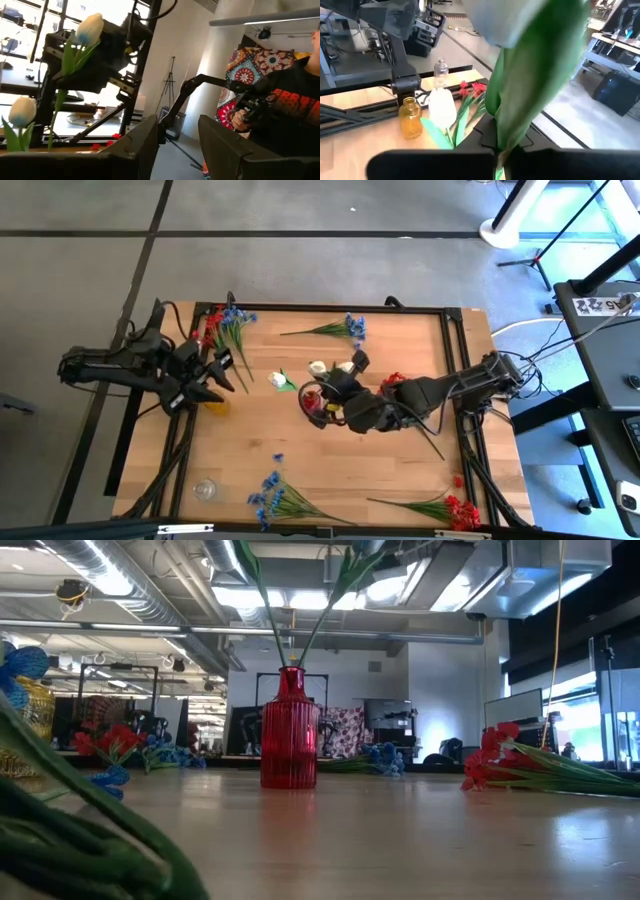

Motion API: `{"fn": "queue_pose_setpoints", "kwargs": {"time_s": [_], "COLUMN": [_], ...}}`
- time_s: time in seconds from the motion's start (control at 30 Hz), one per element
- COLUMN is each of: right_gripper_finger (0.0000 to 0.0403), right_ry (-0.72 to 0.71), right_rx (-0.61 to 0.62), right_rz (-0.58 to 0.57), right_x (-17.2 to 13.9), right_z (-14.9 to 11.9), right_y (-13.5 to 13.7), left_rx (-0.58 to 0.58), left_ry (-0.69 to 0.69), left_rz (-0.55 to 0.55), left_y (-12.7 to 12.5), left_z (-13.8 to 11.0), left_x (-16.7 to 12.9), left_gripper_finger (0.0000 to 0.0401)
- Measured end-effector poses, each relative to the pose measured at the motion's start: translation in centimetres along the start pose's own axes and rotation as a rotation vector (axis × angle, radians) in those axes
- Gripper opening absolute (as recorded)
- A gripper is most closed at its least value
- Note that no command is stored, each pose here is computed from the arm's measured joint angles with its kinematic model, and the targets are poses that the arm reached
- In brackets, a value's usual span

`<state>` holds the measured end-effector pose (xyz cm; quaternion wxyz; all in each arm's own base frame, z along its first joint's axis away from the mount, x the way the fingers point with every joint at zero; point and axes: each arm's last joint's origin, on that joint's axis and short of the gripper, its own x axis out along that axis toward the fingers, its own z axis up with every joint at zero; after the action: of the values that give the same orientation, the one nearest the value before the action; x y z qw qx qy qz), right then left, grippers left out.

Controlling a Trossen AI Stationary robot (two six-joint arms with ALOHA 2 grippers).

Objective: Sort flowers into vase by color
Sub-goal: Put the white flower into the red vase

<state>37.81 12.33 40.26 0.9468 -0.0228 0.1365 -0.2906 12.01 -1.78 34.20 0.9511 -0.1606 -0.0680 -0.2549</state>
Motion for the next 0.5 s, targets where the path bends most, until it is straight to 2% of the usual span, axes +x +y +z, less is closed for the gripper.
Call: {"fn": "queue_pose_setpoints", "kwargs": {"time_s": [0.2,0.3,0.37,0.5], "right_gripper_finger": [0.0001,0.0001,0.0001,0.0001], "right_ry": [-0.050,-0.079,-0.149,-0.208], "right_rx": [-0.036,-0.020,0.042,0.086], "right_rz": [0.133,0.182,0.239,0.237], "right_x": [-0.3,-0.1,-0.1,-0.3], "right_z": [1.0,-0.1,-0.8,-2.2], "right_y": [0.4,0.6,0.6,-0.7], "left_rx": [0.004,0.009,0.010,0.001], "left_ry": [0.003,0.003,0.005,0.006], "left_rz": [-0.002,-0.003,-0.016,-0.031], "left_y": [-0.1,-0.1,-0.2,-0.3], "left_z": [0.0,0.0,0.0,0.0], "left_x": [0.0,-0.1,-0.2,-0.3], "left_gripper_finger": [0.0140,0.0140,0.0140,0.0140]}}
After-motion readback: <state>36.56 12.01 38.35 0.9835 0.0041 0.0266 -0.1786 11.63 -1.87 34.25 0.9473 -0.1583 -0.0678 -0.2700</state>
